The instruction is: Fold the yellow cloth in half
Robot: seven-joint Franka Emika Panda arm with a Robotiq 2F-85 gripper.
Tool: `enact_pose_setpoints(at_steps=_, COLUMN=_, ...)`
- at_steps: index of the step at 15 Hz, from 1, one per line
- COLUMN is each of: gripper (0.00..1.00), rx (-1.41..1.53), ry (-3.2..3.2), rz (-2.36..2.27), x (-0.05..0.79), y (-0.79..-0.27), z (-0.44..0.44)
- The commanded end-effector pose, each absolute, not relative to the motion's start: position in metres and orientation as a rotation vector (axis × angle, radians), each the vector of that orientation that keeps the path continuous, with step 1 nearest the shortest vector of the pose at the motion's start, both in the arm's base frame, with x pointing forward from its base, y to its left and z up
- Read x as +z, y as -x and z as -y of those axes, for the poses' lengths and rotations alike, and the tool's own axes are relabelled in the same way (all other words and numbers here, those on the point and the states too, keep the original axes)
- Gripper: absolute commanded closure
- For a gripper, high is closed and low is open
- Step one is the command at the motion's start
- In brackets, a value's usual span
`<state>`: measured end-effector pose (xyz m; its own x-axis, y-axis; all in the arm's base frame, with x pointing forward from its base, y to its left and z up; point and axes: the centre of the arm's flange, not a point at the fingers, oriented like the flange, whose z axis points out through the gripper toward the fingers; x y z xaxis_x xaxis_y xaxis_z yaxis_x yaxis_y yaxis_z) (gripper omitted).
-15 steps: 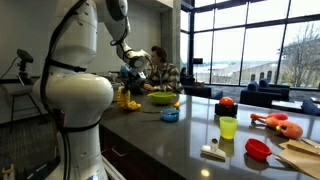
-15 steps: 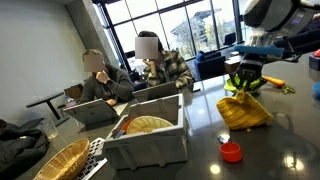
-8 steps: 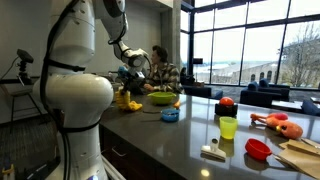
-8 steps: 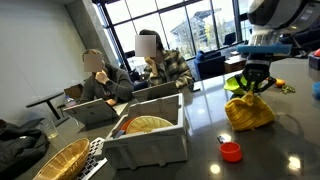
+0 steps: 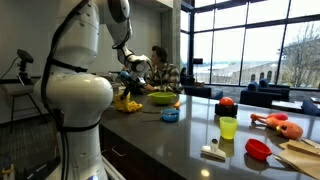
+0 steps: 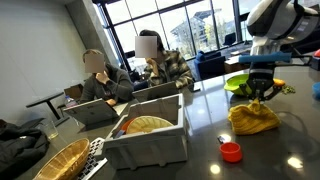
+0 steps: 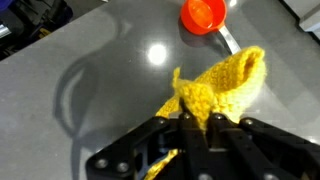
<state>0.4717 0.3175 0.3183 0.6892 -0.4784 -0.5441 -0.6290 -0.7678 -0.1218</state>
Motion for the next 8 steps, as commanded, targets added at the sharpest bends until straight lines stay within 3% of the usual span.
enact_pose_setpoints(at_steps=1, gripper=0.98, rx=0.769, ry=2.581, rz=-0.95, x=0.315, y=-0.489, z=-0.308)
enact_pose_setpoints(at_steps=8, gripper=0.98, rx=0.79, ry=2.521, rz=-1.019, x=0.313, y=-0.511, z=-0.296)
